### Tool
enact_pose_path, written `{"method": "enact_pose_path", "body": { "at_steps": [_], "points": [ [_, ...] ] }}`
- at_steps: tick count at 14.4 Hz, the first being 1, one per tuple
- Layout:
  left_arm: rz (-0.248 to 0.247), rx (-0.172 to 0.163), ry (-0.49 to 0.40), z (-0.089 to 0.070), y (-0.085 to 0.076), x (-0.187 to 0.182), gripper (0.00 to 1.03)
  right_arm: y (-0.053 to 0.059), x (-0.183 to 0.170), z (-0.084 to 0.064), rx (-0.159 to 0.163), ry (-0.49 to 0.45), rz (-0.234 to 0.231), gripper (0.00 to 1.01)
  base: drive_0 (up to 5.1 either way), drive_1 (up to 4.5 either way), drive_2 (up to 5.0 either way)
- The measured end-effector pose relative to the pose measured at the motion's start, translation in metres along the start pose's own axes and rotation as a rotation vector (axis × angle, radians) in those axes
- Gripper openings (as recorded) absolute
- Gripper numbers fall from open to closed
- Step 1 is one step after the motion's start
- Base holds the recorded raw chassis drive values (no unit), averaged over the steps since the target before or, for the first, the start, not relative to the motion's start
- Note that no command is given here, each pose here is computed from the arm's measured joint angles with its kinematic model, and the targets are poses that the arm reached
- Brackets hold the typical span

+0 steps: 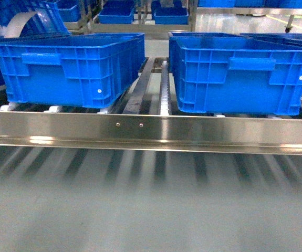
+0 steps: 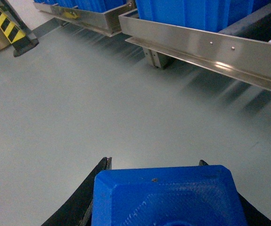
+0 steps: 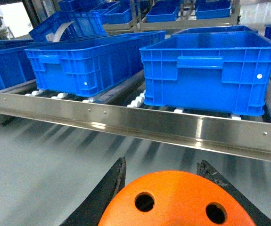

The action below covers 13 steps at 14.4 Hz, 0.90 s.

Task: Sort blue parts and orange caps into right shelf containers

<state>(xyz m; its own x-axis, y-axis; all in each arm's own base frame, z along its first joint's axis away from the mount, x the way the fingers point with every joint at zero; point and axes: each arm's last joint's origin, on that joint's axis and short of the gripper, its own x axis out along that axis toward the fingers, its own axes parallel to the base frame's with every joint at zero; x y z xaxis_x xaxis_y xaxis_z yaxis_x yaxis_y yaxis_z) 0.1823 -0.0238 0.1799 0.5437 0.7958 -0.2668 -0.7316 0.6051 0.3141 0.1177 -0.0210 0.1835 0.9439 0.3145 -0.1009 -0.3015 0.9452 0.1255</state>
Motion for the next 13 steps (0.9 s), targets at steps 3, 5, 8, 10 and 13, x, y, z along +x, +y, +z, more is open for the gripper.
{"method": "enact_pose_path", "body": {
  "at_steps": [3,5,8,10,13],
  "points": [
    [0.001,-0.002,-0.001,0.0002,0.0000,0.0000,0.44,0.0000,0.0000,0.0002,-0.001,-0.002,0.000,0.41,0.0,4.24,-4.3],
    [0.001,-0.003,-0.002,0.0003,0.0001,-0.0001,0.44,0.0001,-0.0001,0.0003,-0.002,-0.003,0.001,0.41,0.0,4.24,-4.3],
    [0.000,0.000,0.000,0.0000,0.0000,0.0000,0.44,0.0000,0.0000,0.0000,0.000,0.000,0.000,0.41,0.0,4.24,-4.3],
    [0.001,-0.001,-0.001,0.0000,-0.0001,0.0000,0.44,0.0000,0.0001,-0.0001,0.001,0.001,0.000,0.41,0.0,4.24,-4.3],
    [-0.001,-0.001,0.000,0.0001,-0.0002,0.0001,0.44,-0.0001,0.0001,-0.0002,0.001,0.002,0.000,0.41,0.0,4.24,-4.3]
  ]
}}
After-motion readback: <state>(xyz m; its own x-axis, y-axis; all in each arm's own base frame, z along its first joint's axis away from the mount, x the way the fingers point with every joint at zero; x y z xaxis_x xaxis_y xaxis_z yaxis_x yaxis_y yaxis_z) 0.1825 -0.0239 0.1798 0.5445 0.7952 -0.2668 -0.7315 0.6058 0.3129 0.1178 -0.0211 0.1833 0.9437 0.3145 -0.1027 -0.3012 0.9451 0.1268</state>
